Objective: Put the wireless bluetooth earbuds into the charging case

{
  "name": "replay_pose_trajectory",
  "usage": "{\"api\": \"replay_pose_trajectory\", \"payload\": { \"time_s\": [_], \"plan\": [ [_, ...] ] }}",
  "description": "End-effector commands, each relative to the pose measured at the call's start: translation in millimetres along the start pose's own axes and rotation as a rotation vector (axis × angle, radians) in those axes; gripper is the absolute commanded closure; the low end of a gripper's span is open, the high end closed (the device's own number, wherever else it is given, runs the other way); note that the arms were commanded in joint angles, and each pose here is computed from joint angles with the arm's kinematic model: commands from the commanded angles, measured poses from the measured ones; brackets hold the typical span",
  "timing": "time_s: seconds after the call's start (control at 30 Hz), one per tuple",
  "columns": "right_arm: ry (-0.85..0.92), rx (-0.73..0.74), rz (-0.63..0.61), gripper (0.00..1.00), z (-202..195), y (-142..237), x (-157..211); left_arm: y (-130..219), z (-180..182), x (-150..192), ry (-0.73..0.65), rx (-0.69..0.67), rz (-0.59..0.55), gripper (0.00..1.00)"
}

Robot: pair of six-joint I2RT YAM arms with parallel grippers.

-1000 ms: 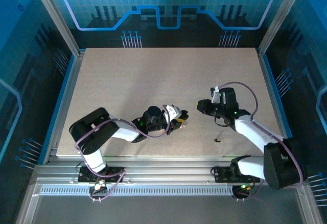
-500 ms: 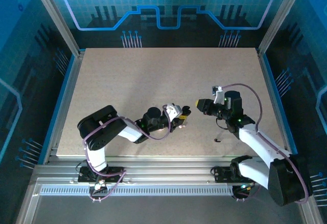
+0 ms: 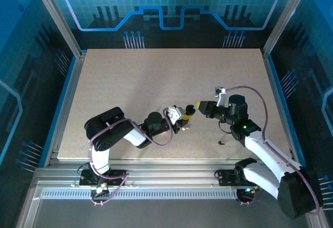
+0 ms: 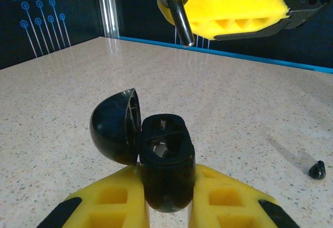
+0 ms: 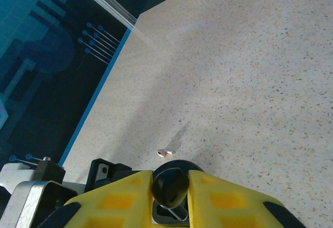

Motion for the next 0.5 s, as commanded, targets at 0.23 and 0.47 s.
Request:
{"api": "replay_pose_trajectory", "payload": {
  "time_s": [0.23,0.47],
  "plan": [
    [0.035,-0.048,-0.034,0.77,21,-6,-10,-3,4,-27,-0.054,-0.037,-0.094,0.92],
    [0.031,-0.051,-0.017,0.77,24,-14,-8,-4,6,-36,-0.046,-0.047,-0.118,0.92]
  ]
}}
Point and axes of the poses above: each hand's point on the last joint's axis, 136 mm out from that joint toward the fingers, its own y axis back along the fingers, its own z axis along the line the jaws close on, x = y × z, the point moved 4 cm from there along y, back along the fingers, and after that the axes turned 4 degrees about -y, right-handed, at the moved point
